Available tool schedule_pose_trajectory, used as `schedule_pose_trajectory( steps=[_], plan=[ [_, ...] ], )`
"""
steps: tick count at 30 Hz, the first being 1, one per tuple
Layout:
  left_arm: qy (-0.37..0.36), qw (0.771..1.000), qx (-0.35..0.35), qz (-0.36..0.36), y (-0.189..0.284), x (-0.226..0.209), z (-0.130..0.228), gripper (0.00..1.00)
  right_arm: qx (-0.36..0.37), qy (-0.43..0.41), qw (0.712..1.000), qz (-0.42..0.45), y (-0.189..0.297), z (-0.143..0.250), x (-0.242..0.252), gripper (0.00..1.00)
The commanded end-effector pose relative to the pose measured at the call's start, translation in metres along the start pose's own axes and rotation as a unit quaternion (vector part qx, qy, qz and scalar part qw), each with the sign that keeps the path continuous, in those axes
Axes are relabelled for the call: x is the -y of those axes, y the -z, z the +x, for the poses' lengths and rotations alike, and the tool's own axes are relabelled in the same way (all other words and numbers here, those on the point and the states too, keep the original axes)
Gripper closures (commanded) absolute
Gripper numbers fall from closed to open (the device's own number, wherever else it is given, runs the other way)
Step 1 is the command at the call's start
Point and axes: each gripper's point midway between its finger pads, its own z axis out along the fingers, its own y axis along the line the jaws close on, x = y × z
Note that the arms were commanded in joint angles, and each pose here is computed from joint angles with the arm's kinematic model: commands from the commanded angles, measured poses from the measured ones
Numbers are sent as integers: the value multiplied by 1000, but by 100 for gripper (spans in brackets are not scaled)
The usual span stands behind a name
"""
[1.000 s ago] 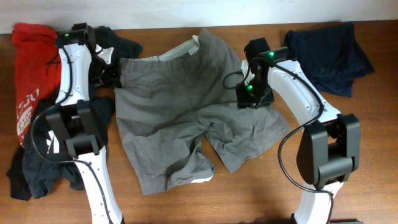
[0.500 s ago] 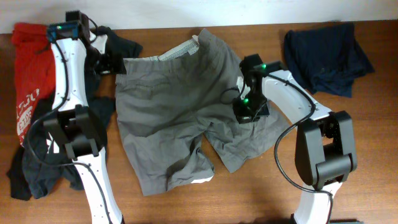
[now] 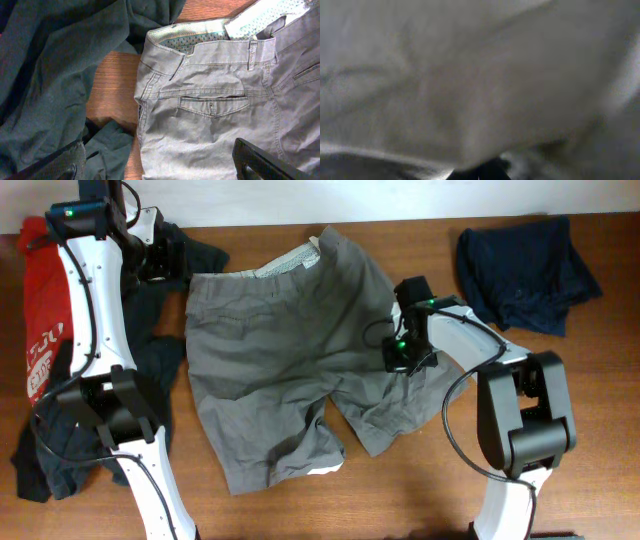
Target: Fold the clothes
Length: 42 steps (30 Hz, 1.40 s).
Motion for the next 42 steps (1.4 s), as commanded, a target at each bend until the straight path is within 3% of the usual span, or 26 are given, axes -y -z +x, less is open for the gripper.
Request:
schedule_pose_trajectory(
  steps=[1,8,14,20,25,29,33,37,42],
  plan=[
    [-15,1000,11,-3,11,5,-3,7,-14,-31,999,39,-27,1,34,96],
    [-18,1000,13,-3,11,5,-4,7,23,-24,998,45,-59,-24,65,96],
    [-22,1000,15,-3,10,8,-5,7,130,-16,989,71,-76,-78,95,96],
    [-29,999,21,-1,9,13,-8,7,288,0,955,70,-61,-150,99,95],
    [-46,998,31,1,7,23,-14,7,352,12,934,64,-26,-191,92,94],
    [-96,995,40,3,0,34,-20,7,333,27,942,21,17,-206,69,54],
    [-173,984,43,6,-21,47,-23,7,271,38,961,-42,82,-196,36,18],
    [-242,969,41,7,-46,53,-22,10,209,39,974,-82,128,-167,15,13],
    [-331,943,36,9,-84,59,-15,9,120,31,987,-99,144,-122,5,14]
  ],
)
